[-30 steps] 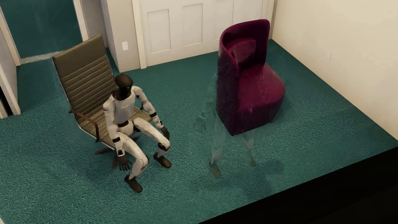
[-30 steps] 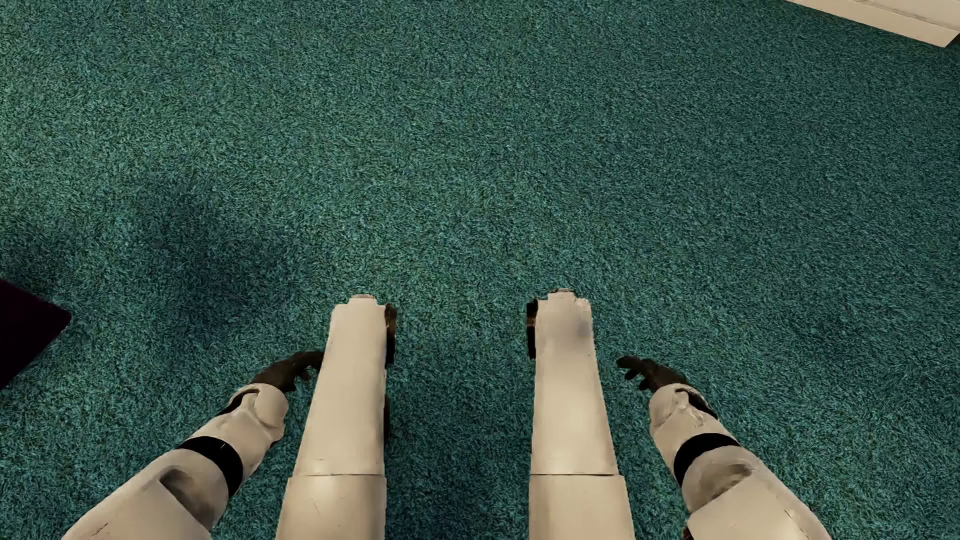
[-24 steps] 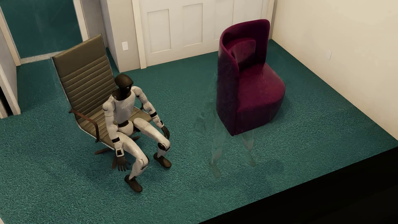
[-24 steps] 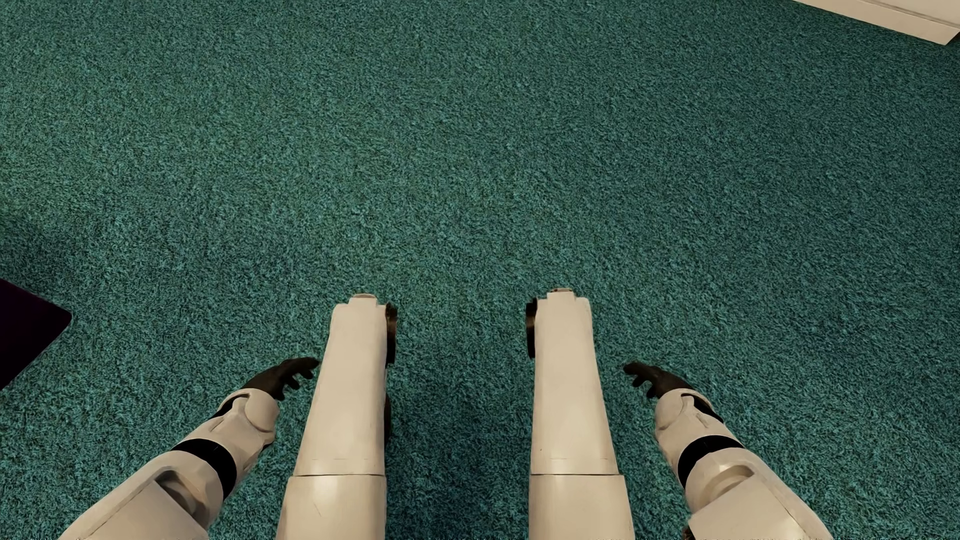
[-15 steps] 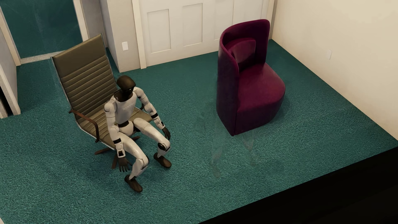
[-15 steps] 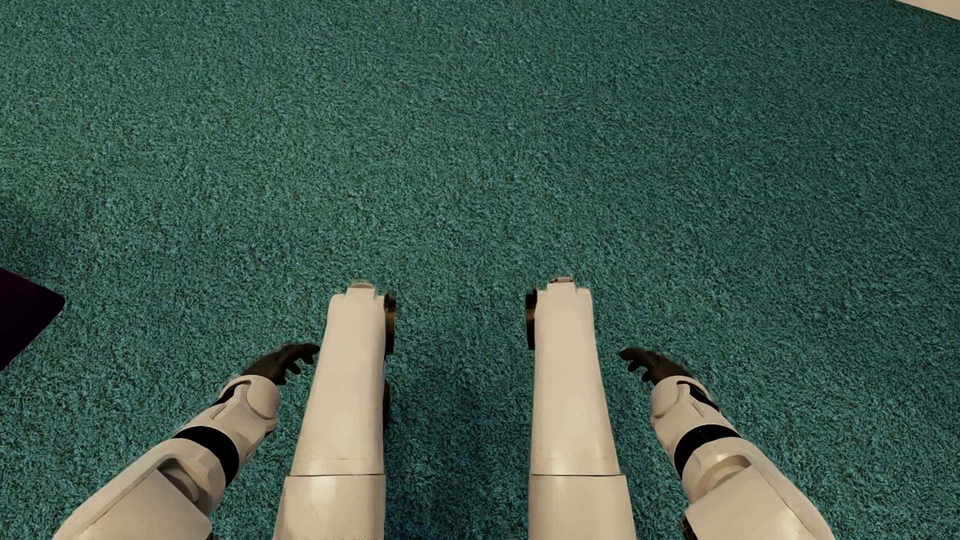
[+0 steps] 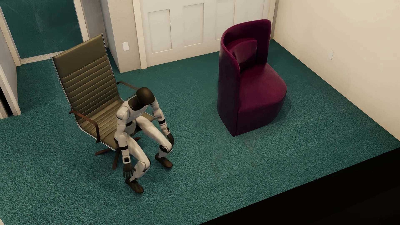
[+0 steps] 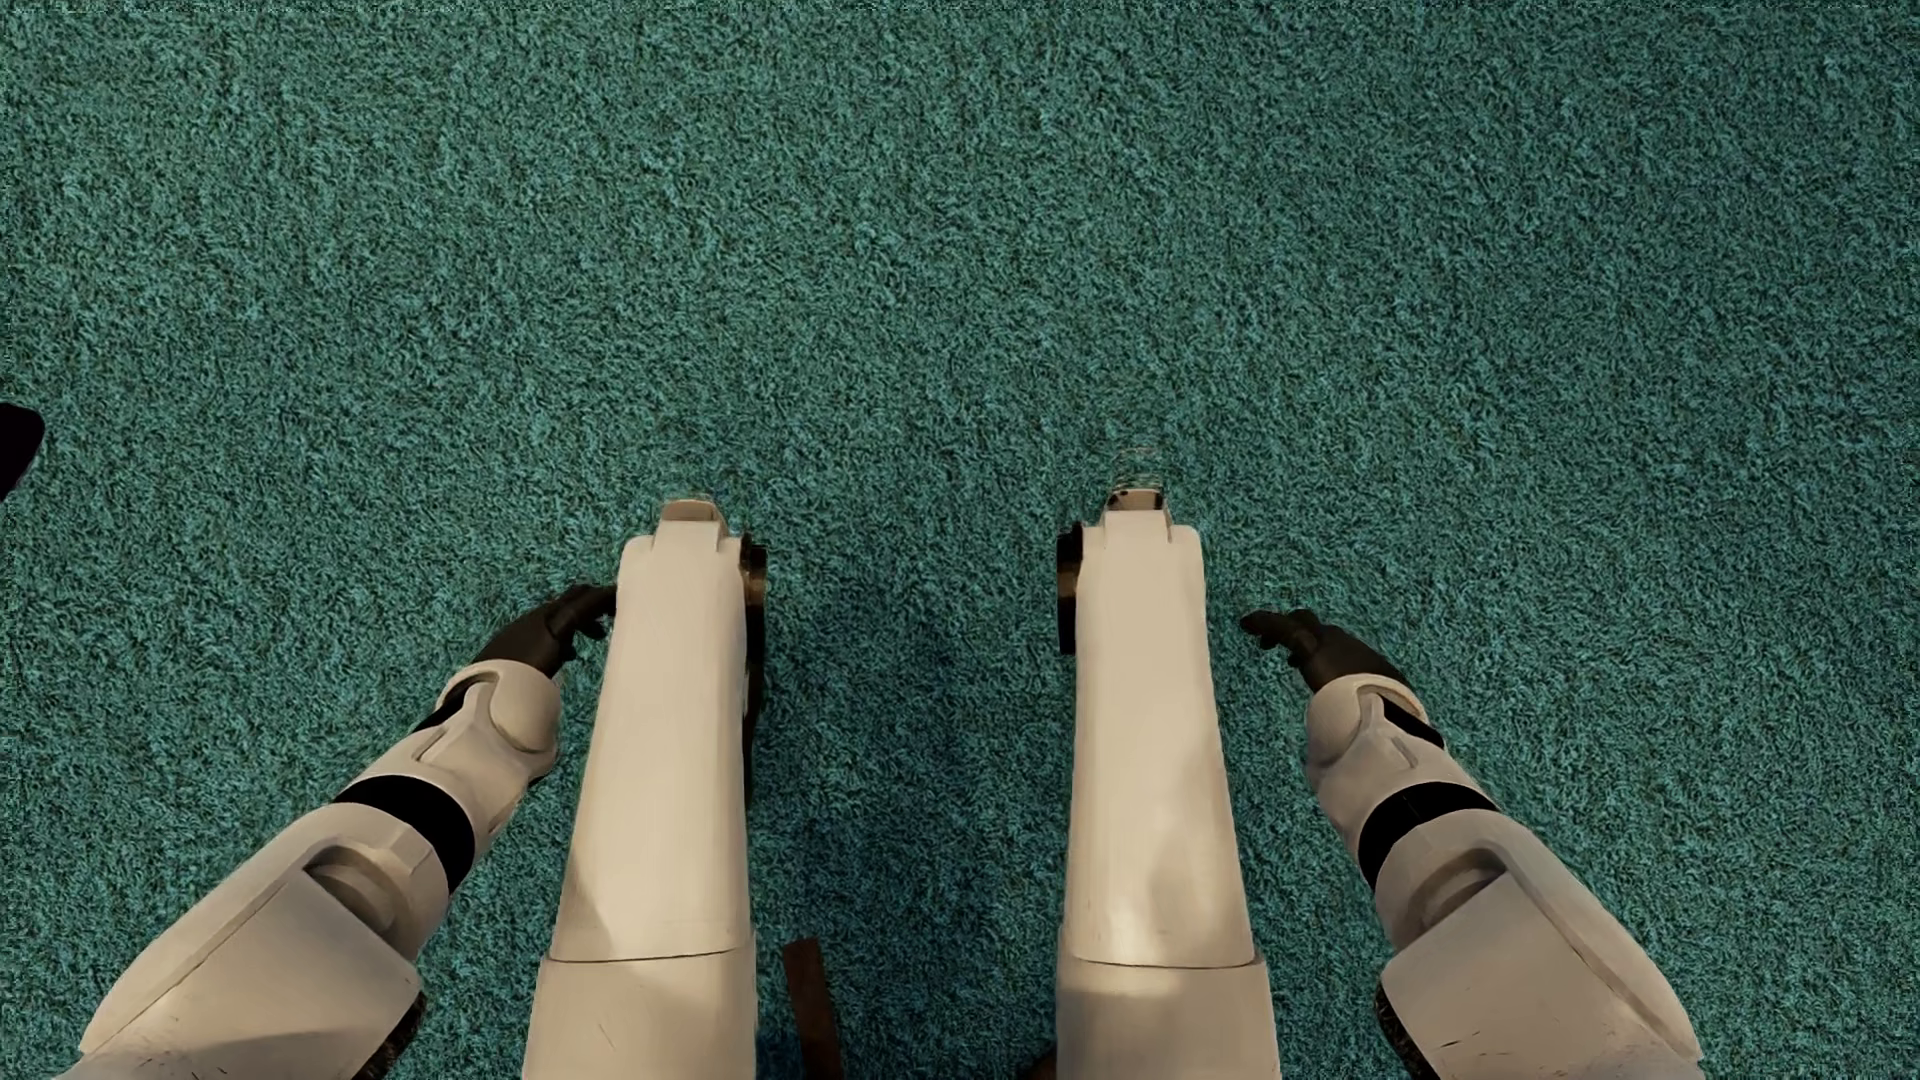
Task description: Get off of the dark chair
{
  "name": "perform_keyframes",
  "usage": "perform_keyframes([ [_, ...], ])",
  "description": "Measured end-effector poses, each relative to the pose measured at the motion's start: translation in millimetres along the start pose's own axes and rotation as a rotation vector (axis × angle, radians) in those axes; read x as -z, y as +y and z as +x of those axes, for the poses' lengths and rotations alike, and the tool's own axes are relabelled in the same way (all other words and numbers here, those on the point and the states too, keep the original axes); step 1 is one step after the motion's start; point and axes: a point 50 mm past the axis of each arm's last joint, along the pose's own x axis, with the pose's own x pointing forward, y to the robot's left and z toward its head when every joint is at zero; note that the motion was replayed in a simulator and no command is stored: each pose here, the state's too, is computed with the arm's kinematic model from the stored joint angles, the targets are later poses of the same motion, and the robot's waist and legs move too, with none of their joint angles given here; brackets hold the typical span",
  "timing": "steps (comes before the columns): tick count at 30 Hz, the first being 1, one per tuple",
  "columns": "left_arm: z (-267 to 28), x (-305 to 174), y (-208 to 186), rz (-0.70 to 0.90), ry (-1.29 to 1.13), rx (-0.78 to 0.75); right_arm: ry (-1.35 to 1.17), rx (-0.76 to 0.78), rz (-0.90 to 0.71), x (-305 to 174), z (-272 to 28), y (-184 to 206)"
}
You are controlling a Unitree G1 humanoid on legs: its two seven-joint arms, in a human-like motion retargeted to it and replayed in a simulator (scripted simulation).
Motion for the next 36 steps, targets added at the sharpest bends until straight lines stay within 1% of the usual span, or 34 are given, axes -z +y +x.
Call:
perform_keyframes([
  [2, -4.9, 17.3, -12.1, -0.001, 0.042, 0.026, 0.018, -0.024, 0.022, 12.4, -4.5, 15.6],
  [5, -15.4, 46.3, -31.2, -0.005, 0.113, 0.074, 0.107, -0.111, 0.014, 49.2, -18.0, 49.0],
  [8, -34.2, 89.2, -50.5, -0.001, 0.219, 0.139, 0.23, -0.246, -0.008, 94.9, -42.8, 88.0],
  [11, -61.8, 136.9, -68.1, 0.031, 0.334, 0.215, 0.312, -0.36, -0.029, 135.3, -73.7, 119.2],
  [13, -75.0, 156.8, -73.8, 0.049, 0.388, 0.27, 0.387, -0.396, 0.015, 158.4, -91.0, 129.4],
  [17, -84.9, 171.8, -75.9, 0.024, 0.448, 0.273, 0.538, -0.413, 0.038, 195.6, -118.6, 137.8],
  [19, -88.9, 177.3, -77.0, 0.013, 0.473, 0.273, 0.574, -0.421, 0.036, 202.5, -122.2, 136.5],
  [22, -93.9, 187.2, -74.0, 0.035, 0.507, 0.289, 0.551, -0.387, 0.086, 195.3, -115.0, 133.4],
  [26, -96.5, 184.8, -83.6, 0.04, 0.502, 0.325, 0.509, -0.294, 0.139, 190.4, -107.5, 124.4],
  [28, -100.3, 186.2, -88.8, 0.076, 0.497, 0.348, 0.519, -0.289, 0.154, 192.1, -109.3, 124.9],
  [30, -95.8, 184.5, -80.9, 0.136, 0.466, 0.333, 0.529, -0.259, 0.206, 188.0, -109.7, 129.3],
  [32, -89.6, 181.1, -72.8, 0.18, 0.449, 0.305, 0.558, -0.289, 0.235, 189.3, -117.9, 140.5],
  [34, -84.1, 179.2, -62.7, 0.162, 0.442, 0.269, 0.585, -0.362, 0.236, 191.6, -126.9, 151.8],
  [36, -81.6, 179.9, -54.4, 0.152, 0.435, 0.243, 0.611, -0.388, 0.262, 191.9, -133.6, 160.9],
])
